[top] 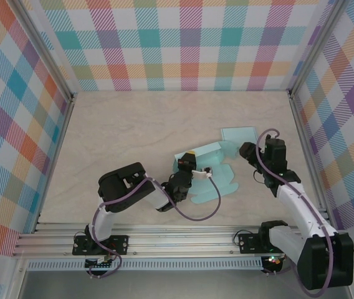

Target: Fold the paper box

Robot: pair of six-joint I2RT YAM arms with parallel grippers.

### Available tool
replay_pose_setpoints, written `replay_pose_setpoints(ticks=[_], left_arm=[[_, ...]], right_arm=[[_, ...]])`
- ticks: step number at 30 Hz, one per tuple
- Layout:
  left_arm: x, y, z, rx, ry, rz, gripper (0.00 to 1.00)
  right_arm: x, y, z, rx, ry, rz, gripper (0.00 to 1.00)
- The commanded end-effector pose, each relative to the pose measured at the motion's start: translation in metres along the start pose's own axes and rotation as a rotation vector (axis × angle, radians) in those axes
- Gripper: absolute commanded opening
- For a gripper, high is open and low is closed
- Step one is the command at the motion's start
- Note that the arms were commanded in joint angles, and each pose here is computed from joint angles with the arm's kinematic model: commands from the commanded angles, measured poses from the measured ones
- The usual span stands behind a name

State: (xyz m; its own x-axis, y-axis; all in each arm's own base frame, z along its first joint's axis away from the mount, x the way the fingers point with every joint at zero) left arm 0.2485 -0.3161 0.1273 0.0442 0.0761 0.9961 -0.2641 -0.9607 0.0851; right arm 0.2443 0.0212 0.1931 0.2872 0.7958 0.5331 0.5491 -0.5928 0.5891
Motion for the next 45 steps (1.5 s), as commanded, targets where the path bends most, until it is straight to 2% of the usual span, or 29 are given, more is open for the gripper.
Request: replay_pose_setpoints(ticks=[1, 8, 17, 22, 34, 45], left_arm=[[0.028, 0.002, -0.007, -0.020, 0.057, -0.069, 0.00], [0.041, 0.002, -0.013, -0.044, 0.076, -0.102, 0.00], [0.035, 0.003, -0.011, -0.043, 0.065, -0.093, 0.00], [0.036, 0.003, -0.011, -0.045, 0.066, -0.093, 0.00], [0.026, 0.006, -0.006, -0.043, 0.051, -0.072, 0.00], [0.025, 0.008, -0.005, -0.042, 0.050, -0.082, 0.00]], right_arm=[[-0.016, 0.006, 0.004, 0.032, -0.106, 0.005, 0.59], [0.007, 0.016, 0.044, 0.189, 0.066, -0.093, 0.54], [0.010, 0.013, 0.078, 0.244, 0.086, -0.178, 0.55], [0.022, 0.006, 0.092, 0.300, 0.167, -0.239, 0.55], [0.062, -0.014, 0.084, 0.322, 0.283, -0.380, 0.55], [0.075, -0.022, 0.080, 0.347, 0.400, -0.359, 0.55]])
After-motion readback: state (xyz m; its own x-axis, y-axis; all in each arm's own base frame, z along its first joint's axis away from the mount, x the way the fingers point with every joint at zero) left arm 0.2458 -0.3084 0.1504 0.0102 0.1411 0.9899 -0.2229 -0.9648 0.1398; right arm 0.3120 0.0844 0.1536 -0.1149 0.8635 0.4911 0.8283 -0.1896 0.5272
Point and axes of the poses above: each hand's point on the last joint's axis, 136 mm out from that joint toward the fingers, its own z axis out along the fingers, its own x axis along the line the jaws close on, y = z × x, the point moved 9 cm from there along -z, back along the fingers
